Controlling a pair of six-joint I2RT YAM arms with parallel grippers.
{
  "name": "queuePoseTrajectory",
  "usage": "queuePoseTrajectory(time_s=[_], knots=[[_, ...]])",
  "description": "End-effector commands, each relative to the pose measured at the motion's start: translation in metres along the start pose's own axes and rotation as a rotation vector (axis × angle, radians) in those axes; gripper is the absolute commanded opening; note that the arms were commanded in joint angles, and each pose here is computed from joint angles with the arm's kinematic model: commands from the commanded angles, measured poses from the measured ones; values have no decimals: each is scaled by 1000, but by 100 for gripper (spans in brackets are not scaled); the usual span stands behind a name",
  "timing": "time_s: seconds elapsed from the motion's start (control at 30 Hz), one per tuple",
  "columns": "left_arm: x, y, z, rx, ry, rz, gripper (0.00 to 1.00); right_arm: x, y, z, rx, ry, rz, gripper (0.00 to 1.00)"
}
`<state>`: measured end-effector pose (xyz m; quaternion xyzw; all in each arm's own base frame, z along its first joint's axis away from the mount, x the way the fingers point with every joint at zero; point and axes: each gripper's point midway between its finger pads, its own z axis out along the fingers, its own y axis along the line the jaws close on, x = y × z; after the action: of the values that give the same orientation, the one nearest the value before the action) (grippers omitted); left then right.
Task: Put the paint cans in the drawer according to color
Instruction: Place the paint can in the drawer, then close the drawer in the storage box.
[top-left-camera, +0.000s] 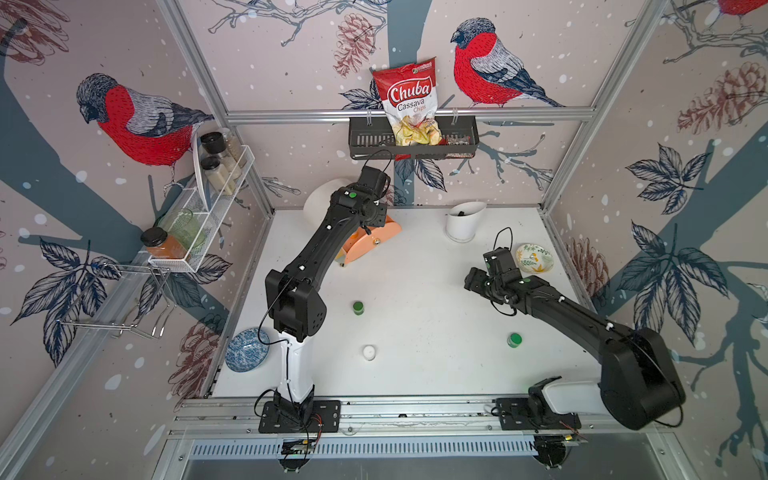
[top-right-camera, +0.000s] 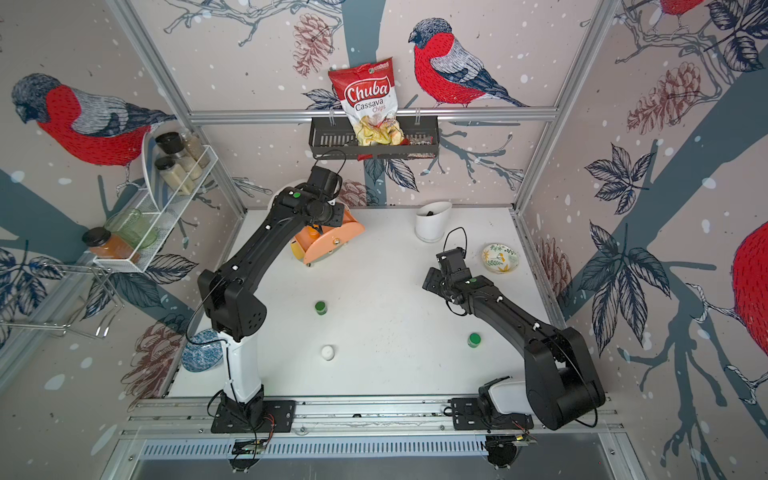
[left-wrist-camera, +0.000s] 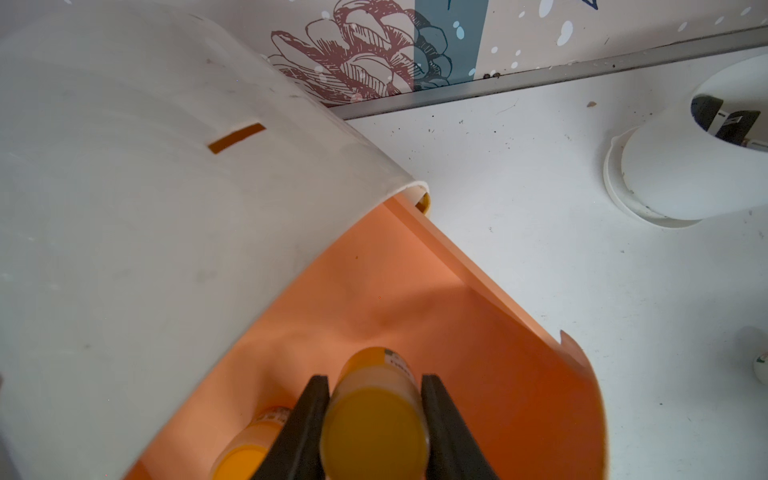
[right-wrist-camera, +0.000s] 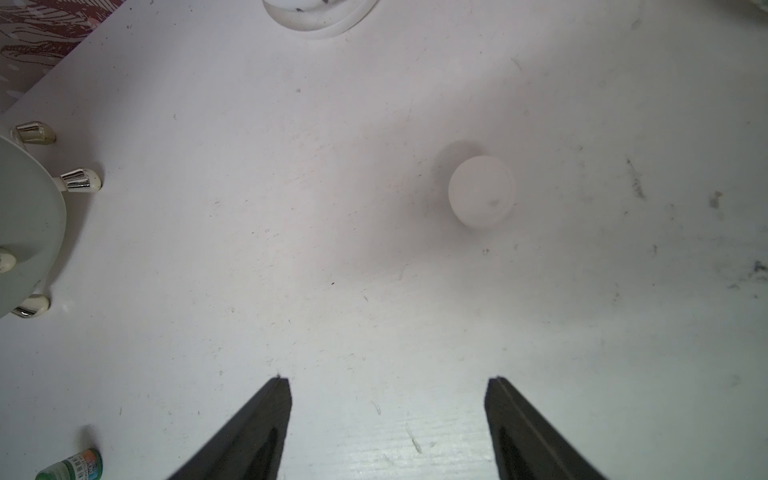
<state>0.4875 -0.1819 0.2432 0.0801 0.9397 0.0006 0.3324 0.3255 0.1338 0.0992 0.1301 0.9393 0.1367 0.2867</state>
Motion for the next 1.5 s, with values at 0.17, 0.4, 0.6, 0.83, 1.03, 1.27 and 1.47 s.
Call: queuePoseTrajectory(time_s=[0.17,0.4,0.6,0.83,1.03,1.27,1.47], knots=[[9,-1,9,22,54,-11,22,-3,2,-4,-8,-17,-24,79],[5,1,8,7,49,-12,45,-7,6,-10,-19,-35,-32,79],[-11,3,-11,10,2,-21,46,-11,10,-17,-30,-51,-35,79],[-40,7,-53,37,-97,-52,53,-20,40,-37,-126,-93,-91,79],[-66,23,-87,45,-203,-110,54,-32,89,-74,-259,-174,-176,79],[-96,47,-102,112,-347,-167,62,-27,147,-124,-492,-298,-343,78],[-118,81,-98,142,-426,-230,67,-29,167,-142,-575,-356,-419,79]])
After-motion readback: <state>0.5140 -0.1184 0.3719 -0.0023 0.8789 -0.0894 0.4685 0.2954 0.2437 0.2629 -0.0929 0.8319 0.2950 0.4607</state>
